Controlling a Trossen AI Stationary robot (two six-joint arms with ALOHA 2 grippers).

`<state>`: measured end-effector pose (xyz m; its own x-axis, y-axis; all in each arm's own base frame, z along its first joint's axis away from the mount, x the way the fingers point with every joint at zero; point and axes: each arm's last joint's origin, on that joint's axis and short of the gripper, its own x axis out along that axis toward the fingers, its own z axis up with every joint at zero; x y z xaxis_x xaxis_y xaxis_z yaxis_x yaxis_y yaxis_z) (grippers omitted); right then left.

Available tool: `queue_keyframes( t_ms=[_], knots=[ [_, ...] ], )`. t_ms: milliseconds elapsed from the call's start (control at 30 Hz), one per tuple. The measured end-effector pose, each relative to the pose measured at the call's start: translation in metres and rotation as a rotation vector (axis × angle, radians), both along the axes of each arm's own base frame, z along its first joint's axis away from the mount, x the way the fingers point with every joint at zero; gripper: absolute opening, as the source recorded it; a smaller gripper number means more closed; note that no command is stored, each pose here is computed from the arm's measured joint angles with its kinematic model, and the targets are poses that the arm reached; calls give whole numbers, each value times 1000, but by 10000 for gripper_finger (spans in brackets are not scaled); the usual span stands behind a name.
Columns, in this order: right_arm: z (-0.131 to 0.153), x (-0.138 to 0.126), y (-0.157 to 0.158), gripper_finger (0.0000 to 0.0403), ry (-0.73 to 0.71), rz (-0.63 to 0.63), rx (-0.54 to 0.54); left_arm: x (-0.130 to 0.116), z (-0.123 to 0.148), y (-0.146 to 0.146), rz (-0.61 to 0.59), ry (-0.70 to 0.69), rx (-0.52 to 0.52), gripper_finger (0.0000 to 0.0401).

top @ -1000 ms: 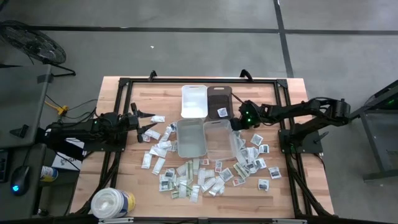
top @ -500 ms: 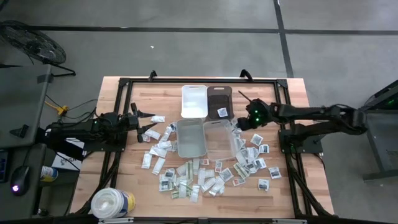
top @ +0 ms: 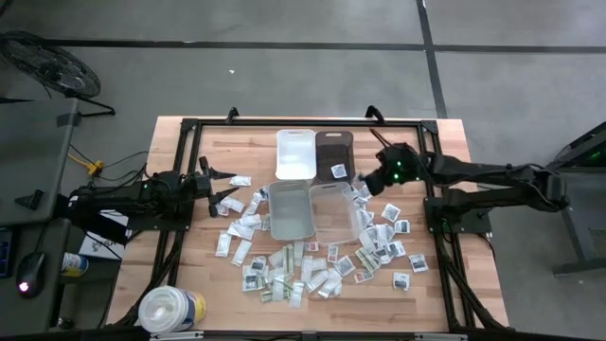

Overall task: Pick & Place First Aid Supplies
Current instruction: Put the blue alcohol pad into the black bin

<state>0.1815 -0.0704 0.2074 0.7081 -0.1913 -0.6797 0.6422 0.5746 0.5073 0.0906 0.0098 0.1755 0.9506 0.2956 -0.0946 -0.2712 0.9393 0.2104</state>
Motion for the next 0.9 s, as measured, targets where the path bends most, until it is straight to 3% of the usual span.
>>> queue_keyframes(
  t_ms=[133, 467, 633, 900],
  knots=[
    [17, 12, -16, 0, 103, 12, -96, 0, 0, 0, 0, -1, 0, 189],
    [28, 71, -64, 0, 380, 271, -221, 0, 0, 0, -1, 0, 0, 189],
    [22, 97, -81, 0, 454, 408, -225, 0, 0, 0, -1, -1, 0, 189],
    [4, 114, -92, 0, 489, 534, -118, 0, 0, 0, 0, -1, 0, 189]
  ],
)
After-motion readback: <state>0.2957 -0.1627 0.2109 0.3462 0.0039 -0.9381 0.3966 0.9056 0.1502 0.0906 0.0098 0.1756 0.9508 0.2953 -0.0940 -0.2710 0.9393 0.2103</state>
